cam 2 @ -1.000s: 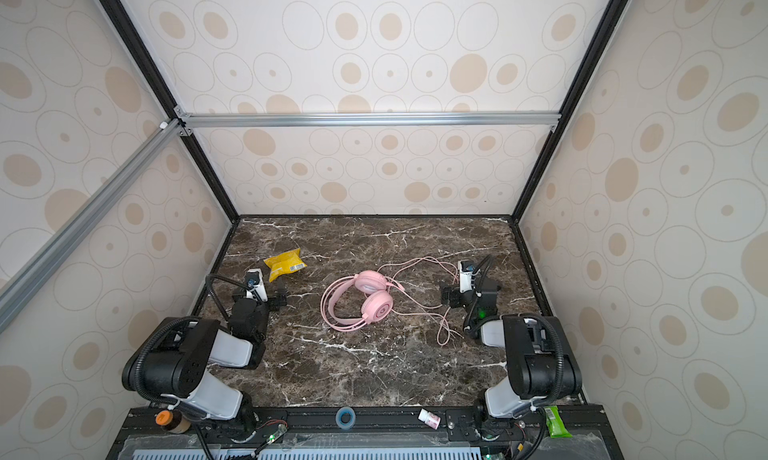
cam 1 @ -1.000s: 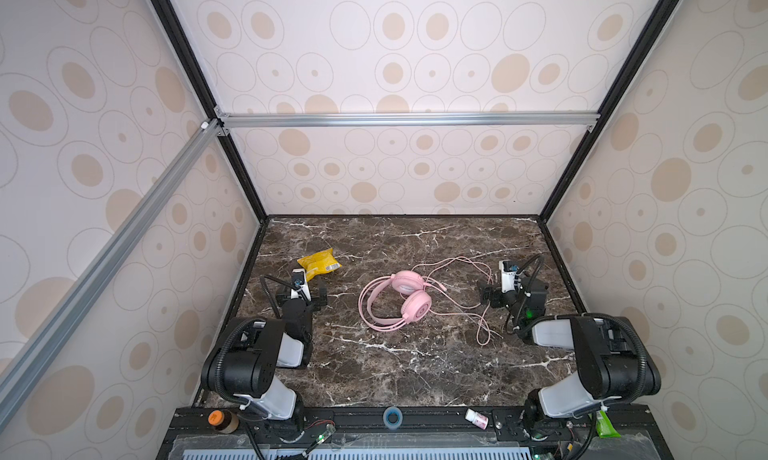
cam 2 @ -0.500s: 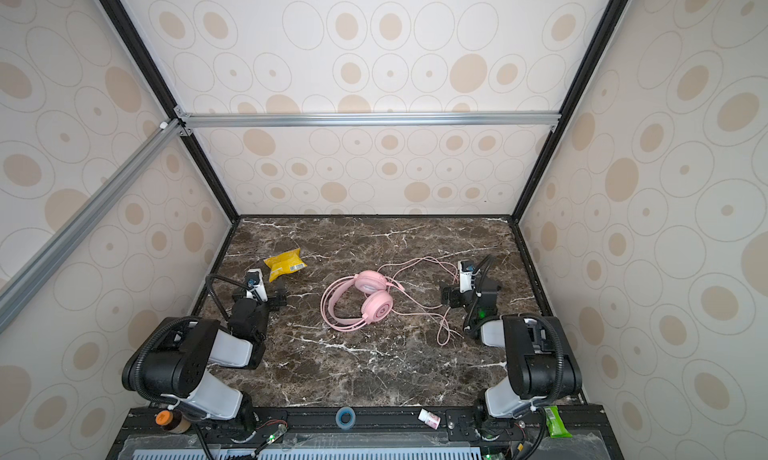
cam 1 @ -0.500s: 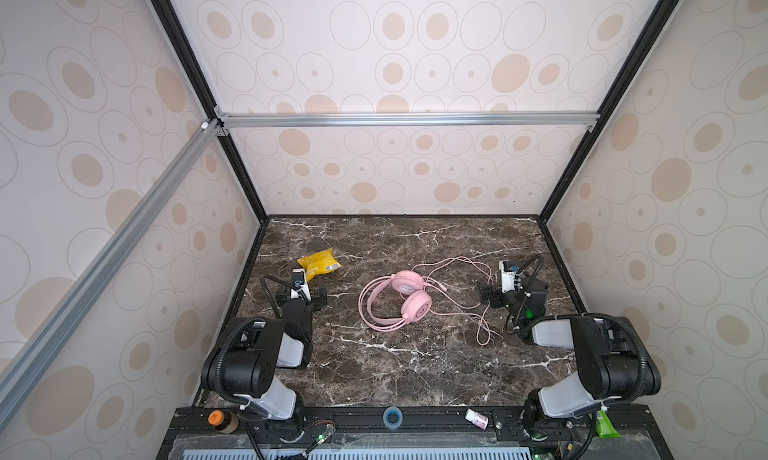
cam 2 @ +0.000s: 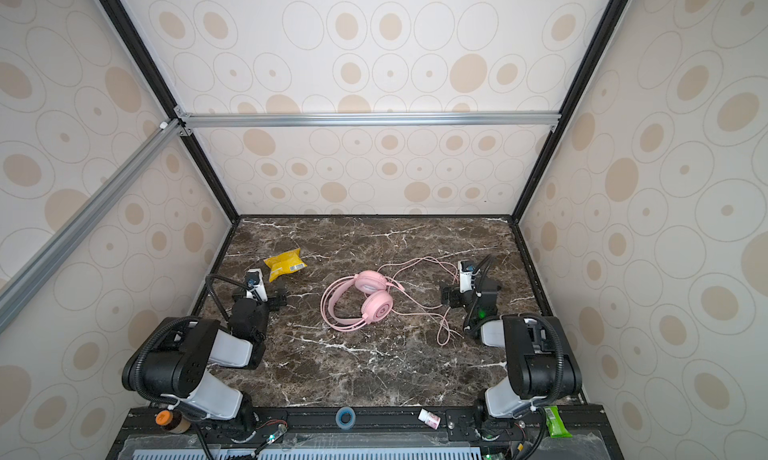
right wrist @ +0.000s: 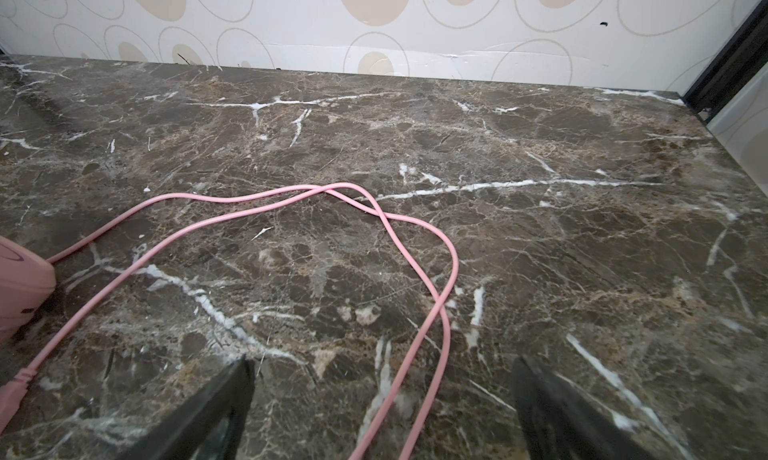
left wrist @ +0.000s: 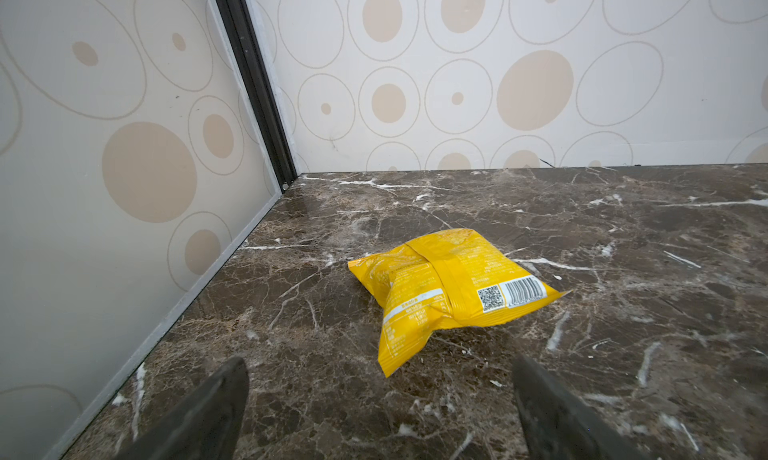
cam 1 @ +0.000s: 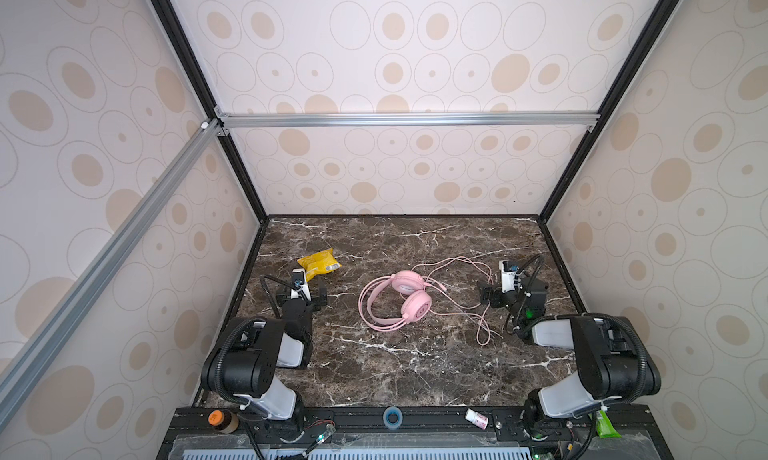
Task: Wrap the headphones
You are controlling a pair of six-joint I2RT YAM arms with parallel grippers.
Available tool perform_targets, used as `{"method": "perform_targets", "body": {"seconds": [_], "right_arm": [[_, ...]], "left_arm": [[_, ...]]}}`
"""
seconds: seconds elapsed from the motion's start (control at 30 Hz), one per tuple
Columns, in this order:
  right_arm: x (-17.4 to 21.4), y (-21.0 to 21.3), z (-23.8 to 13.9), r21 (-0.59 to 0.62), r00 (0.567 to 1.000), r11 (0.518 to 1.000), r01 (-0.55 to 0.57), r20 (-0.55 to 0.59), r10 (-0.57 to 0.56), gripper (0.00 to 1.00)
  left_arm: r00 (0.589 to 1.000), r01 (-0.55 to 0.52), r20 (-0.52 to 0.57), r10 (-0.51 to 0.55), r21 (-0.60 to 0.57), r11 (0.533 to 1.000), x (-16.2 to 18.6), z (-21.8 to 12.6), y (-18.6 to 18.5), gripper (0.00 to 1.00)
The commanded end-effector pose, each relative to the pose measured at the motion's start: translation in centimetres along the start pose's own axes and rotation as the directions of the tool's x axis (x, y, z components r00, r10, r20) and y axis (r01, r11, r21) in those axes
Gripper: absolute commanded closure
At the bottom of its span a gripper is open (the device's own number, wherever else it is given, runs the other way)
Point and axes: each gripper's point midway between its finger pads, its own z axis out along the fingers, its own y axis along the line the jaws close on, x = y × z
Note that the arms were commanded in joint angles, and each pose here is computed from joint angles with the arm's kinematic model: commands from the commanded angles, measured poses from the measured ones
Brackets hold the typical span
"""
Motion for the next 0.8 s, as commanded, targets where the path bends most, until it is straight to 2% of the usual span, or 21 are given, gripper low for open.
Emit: {"method": "perform_targets", "body": {"seconds": [0.0, 0.77], "right_arm": [[-0.34, 0.10, -0.12, -0.009, 1.000, 1.000, 0.017, 0.017, -0.017, 0.00], [-0.34, 0.14, -0.07, -0.010, 1.000, 1.000, 0.017, 0.014, -0.017, 0.00]], "left_arm": [[0.999, 0.018, 0.050, -0.017, -0.008, 1.000, -1.44, 0.44, 0.23, 0.02], [0.999, 0.018, 0.048, -0.018, -0.006, 1.000, -1.43, 0.47, 0.18, 0.02]]}}
